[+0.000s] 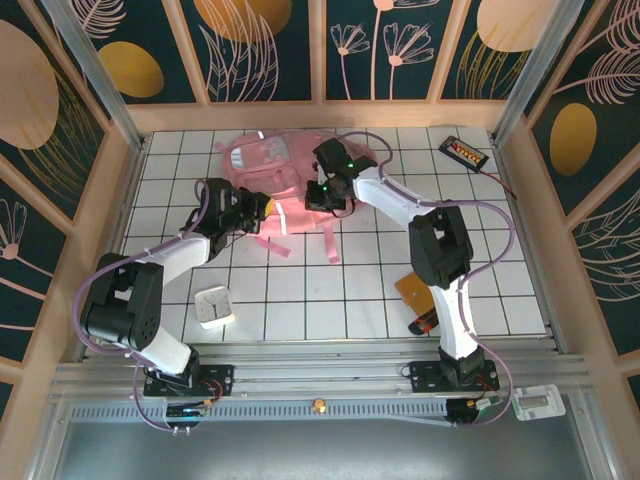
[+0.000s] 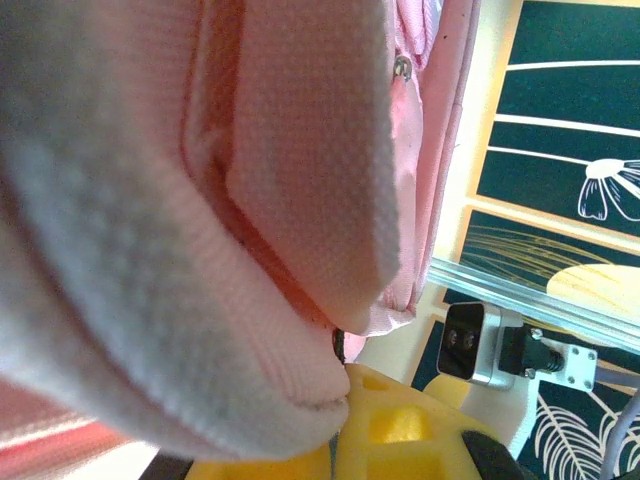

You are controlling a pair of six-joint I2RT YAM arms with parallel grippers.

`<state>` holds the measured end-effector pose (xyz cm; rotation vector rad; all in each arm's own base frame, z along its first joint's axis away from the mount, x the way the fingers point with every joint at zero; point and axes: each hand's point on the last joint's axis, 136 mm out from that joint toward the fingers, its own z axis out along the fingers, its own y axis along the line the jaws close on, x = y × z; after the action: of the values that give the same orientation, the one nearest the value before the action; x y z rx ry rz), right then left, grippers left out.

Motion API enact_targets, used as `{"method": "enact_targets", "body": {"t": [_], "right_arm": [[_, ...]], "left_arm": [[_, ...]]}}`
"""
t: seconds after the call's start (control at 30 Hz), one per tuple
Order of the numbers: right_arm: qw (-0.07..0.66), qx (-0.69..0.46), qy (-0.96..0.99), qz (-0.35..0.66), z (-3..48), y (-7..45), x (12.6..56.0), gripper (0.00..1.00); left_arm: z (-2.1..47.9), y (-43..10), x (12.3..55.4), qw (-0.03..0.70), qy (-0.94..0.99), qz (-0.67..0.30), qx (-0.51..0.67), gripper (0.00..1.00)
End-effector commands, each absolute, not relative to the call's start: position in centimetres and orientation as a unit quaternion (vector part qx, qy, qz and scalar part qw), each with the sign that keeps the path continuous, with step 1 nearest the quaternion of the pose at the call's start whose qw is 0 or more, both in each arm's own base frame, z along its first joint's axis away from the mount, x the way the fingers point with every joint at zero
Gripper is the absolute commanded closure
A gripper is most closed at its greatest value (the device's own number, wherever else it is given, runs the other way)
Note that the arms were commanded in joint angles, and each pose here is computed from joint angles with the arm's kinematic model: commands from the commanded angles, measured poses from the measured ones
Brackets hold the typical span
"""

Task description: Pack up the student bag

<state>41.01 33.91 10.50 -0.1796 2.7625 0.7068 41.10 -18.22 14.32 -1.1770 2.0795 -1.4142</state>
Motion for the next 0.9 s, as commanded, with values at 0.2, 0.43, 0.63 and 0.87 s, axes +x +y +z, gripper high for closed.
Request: {"method": "enact_targets", "body": {"t": [0.2, 0.43, 0.63, 0.87], "right_arm": [[0.155, 0.002, 0.969, 0.194, 10.6, 26.1, 42.2, 0.99], [0.152, 0.038, 0.973, 0.169, 9.1, 21.5, 43.7, 0.99], [0.165, 0.068, 0.971, 0.158, 9.1, 18.2, 45.6, 0.99], [0.168, 0.075, 0.970, 0.156, 9.3, 16.9, 46.5, 0.99]], "left_arm": [[18.9, -16.9, 41.9, 0.221, 0.721, -0.530, -0.388, 1.00], [19.1, -15.7, 41.8, 0.230, 0.722, -0.522, -0.392, 1.00], [18.4, -13.3, 41.2, 0.238, 0.723, -0.506, -0.407, 1.00], [17.8, -10.4, 41.4, 0.247, 0.731, -0.482, -0.415, 1.00]]}}
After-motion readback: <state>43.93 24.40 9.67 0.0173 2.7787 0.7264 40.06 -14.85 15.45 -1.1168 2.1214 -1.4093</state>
